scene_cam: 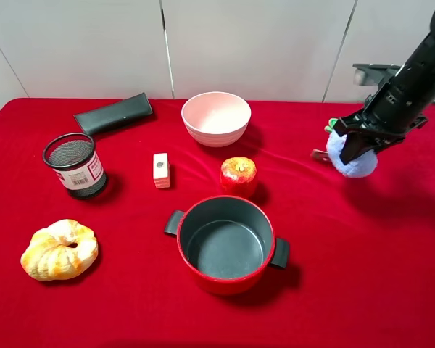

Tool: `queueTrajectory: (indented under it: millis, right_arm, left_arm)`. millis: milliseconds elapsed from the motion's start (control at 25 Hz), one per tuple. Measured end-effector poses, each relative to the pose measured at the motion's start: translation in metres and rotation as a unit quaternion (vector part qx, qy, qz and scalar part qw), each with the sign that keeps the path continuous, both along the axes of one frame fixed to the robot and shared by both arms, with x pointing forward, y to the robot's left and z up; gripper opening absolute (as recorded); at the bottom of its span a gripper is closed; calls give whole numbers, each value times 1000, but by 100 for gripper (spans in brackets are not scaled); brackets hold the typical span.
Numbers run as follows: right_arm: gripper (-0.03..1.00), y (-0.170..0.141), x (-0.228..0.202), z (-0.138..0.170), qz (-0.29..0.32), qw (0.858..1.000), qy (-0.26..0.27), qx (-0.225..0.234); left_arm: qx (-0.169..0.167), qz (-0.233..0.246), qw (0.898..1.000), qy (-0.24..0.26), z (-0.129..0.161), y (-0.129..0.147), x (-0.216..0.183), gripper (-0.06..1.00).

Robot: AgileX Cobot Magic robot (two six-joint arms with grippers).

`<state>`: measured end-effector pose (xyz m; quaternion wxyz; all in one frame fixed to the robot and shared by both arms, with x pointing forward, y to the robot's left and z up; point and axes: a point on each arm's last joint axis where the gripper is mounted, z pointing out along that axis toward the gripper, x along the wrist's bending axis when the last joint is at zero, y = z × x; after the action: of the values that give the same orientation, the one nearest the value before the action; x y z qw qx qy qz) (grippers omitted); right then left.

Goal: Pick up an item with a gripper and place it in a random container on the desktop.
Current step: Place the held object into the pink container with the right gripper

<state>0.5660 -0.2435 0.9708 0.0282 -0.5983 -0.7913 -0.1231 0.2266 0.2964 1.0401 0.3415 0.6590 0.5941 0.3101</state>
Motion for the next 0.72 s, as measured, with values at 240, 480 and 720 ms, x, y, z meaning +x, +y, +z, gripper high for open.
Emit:
queueTrajectory:
  millis: [240, 480, 720]
  right_arm:
    - [24, 1, -10, 18, -6, 999, 31, 11]
    - [24, 5, 0, 47, -28, 999, 33, 25]
    - [24, 36, 4, 76, 13, 1000, 4, 23]
  left_arm:
    - [0, 0, 1000, 0, 0, 0, 0, 99]
    - [0, 0, 1000, 0, 0, 0, 0, 99]
    - [0, 0, 1000, 0, 0, 0, 0, 99]
